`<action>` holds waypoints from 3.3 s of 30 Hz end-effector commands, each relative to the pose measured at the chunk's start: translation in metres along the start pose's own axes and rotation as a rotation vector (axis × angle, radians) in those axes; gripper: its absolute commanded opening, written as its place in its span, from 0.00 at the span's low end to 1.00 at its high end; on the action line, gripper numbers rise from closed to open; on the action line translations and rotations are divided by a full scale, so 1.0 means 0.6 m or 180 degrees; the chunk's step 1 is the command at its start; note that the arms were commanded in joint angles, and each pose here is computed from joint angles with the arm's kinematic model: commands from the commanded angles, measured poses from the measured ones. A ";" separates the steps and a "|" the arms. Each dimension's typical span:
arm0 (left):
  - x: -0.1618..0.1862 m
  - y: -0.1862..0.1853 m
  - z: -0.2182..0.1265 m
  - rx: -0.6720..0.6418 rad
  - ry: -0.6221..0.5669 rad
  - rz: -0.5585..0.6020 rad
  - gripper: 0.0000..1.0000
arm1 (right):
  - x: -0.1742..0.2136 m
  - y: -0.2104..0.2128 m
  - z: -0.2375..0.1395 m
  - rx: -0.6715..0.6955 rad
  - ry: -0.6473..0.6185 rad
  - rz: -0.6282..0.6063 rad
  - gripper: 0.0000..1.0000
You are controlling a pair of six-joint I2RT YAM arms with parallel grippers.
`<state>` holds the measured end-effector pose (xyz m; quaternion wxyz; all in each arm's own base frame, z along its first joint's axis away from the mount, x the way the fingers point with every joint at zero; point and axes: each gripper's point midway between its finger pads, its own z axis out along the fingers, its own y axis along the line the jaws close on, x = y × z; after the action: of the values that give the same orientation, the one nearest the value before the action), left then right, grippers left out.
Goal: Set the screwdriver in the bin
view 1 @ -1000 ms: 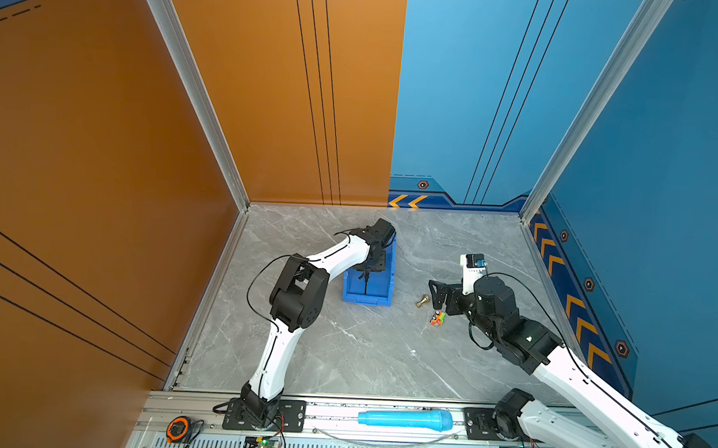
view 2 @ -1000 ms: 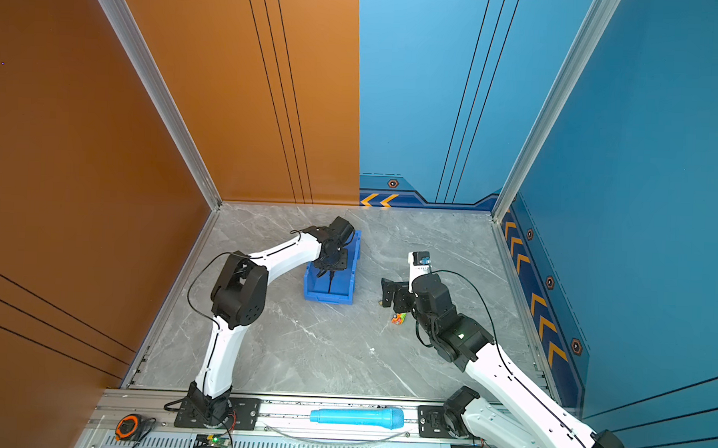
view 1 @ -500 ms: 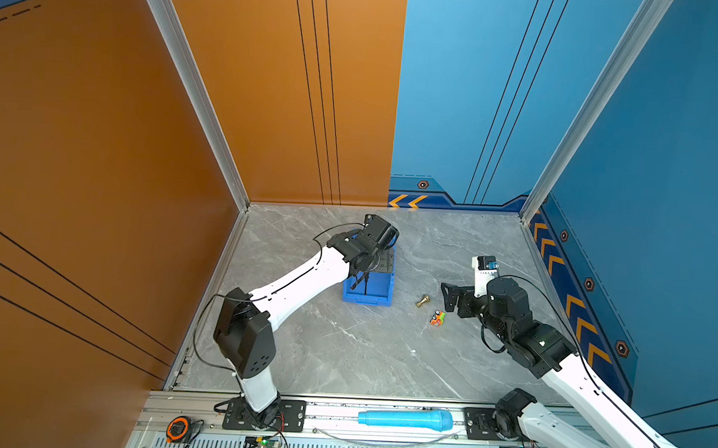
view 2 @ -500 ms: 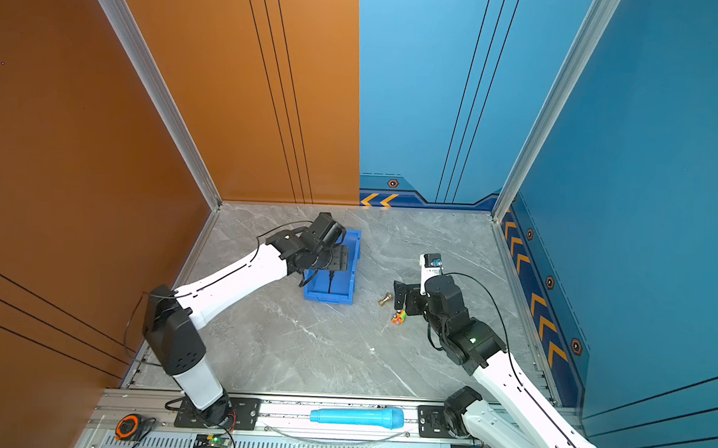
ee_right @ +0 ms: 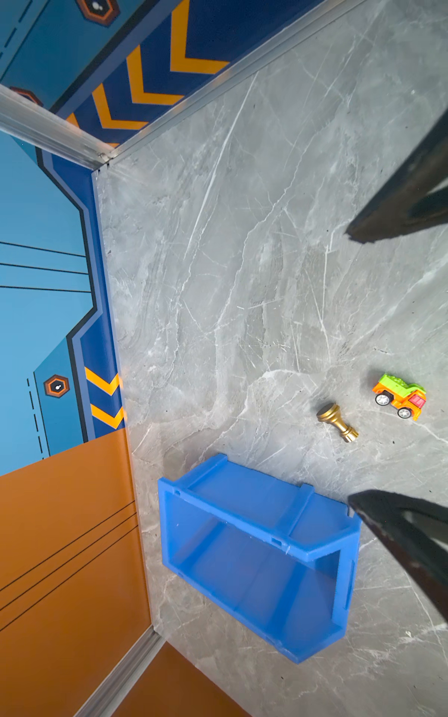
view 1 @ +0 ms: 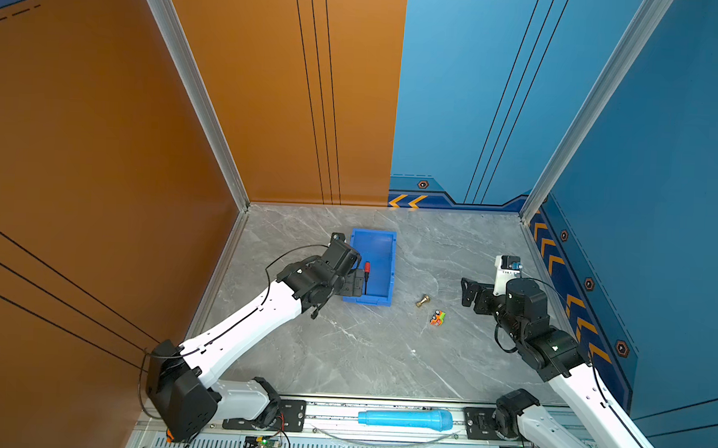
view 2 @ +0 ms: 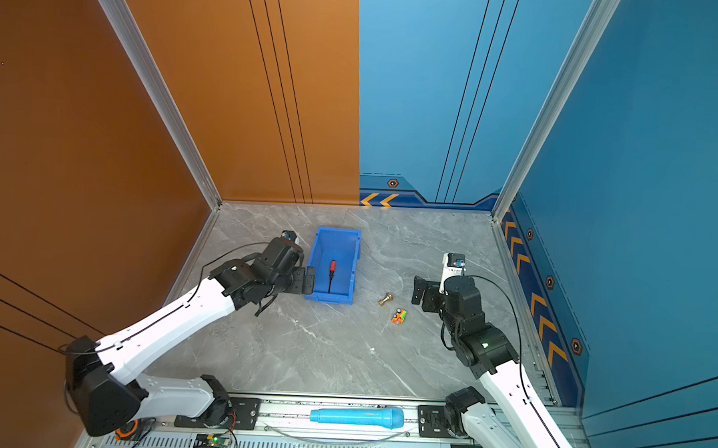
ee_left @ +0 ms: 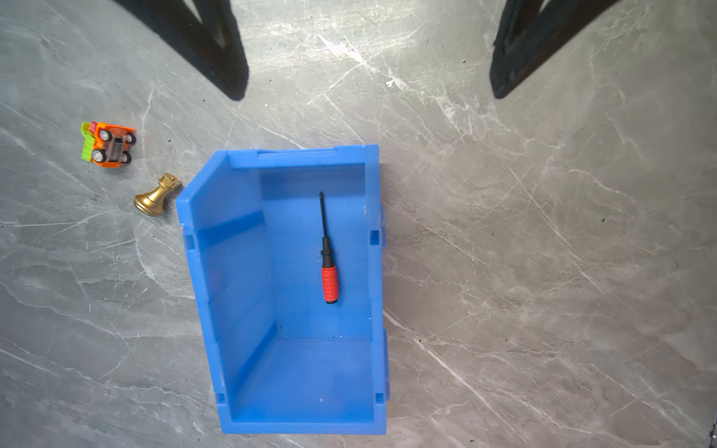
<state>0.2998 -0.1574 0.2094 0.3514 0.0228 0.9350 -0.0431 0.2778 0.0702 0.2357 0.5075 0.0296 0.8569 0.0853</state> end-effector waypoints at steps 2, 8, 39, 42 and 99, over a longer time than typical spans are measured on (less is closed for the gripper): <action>0.005 0.037 -0.001 -0.0006 -0.0094 -0.0018 0.98 | 0.019 -0.011 0.016 0.0103 0.0147 0.0038 1.00; 0.025 0.079 0.006 -0.0074 -0.0192 -0.0030 0.98 | 0.026 -0.036 0.022 0.0335 0.0032 0.0039 1.00; 0.093 0.300 0.127 -0.1130 -0.0791 -0.0090 0.98 | 0.123 -0.154 0.138 0.0837 0.0065 -0.0281 1.00; 0.100 0.305 0.144 -0.1136 -0.0793 -0.0113 0.98 | 0.146 -0.160 0.141 0.0839 0.0011 -0.0295 1.00; 0.014 0.310 0.229 -0.0731 -0.1576 -0.0004 0.98 | 0.090 -0.210 0.254 0.1072 -0.0636 -0.0217 1.00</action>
<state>0.3971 0.0152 0.0922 0.5704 -0.0310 0.8177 0.0709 0.3925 -0.0246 0.0986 0.5816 0.0872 0.8061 -0.0662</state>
